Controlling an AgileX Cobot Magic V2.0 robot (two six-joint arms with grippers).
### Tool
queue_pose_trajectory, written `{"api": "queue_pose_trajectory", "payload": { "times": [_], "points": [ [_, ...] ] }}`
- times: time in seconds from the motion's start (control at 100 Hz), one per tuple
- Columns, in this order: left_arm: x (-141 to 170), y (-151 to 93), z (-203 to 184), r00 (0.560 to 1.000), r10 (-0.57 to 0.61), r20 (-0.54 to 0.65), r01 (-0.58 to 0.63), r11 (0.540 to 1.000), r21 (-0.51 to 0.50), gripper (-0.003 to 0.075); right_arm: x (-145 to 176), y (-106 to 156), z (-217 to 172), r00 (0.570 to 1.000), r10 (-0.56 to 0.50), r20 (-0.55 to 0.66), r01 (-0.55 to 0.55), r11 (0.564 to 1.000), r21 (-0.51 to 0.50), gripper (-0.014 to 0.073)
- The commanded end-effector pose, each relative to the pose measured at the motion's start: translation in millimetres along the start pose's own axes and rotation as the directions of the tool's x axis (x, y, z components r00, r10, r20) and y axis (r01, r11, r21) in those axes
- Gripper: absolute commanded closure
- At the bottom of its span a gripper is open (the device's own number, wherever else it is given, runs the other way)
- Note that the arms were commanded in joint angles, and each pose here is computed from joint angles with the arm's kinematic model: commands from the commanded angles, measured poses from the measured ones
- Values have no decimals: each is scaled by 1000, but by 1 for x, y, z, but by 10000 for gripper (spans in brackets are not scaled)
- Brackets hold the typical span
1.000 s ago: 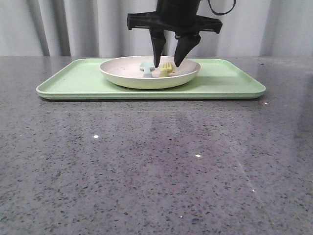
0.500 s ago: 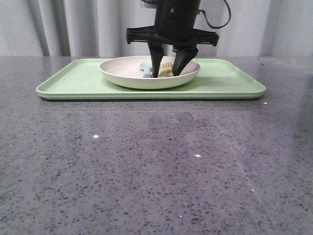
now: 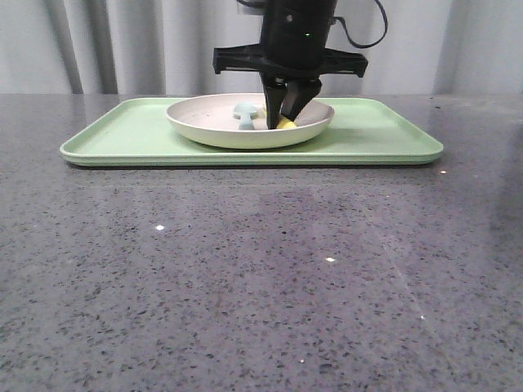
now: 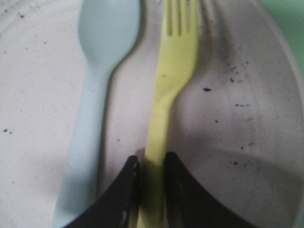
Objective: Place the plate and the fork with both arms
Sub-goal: 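Lower the right gripper onto the yellow fork and close it, then lift the yellow fork out of the plate with the right gripper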
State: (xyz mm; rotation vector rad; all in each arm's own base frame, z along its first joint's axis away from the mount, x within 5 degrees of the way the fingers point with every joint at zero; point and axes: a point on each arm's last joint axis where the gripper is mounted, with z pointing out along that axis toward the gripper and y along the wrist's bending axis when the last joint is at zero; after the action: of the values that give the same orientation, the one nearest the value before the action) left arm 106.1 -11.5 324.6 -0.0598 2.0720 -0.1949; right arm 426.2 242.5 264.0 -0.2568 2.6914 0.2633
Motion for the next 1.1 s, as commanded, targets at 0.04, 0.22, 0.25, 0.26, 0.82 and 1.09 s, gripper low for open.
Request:
{"api": "queue_pose_trajectory", "payload": {
  "times": [0.04, 0.22, 0.25, 0.26, 0.82, 1.09],
  "points": [
    [-15, -2, -4, 995, -15, 102, 14, 1000, 11, 282, -10, 2, -33, 996, 13, 89, -10, 1000, -30, 563],
    [-15, -2, -4, 995, -15, 102, 14, 1000, 11, 282, -11, 2, -40, 995, 13, 103, -9, 999, -35, 575],
    [-15, -2, -4, 995, -15, 102, 14, 1000, 11, 282, -12, 3, -41, 994, 13, 107, -9, 999, -36, 578],
    [-15, -2, -4, 995, -15, 102, 14, 1000, 11, 282, -12, 3, -42, 994, 13, 109, -9, 999, -37, 580],
    [-15, -2, -4, 995, -13, 102, 12, 1000, 10, 282, -30, -27, -123, 960, 48, 275, -43, 999, -26, 582],
    [-15, -2, -4, 995, -13, 102, 12, 1000, 10, 282, -33, -69, -136, 965, 64, 254, -76, 996, 38, 582]
  ]
}}
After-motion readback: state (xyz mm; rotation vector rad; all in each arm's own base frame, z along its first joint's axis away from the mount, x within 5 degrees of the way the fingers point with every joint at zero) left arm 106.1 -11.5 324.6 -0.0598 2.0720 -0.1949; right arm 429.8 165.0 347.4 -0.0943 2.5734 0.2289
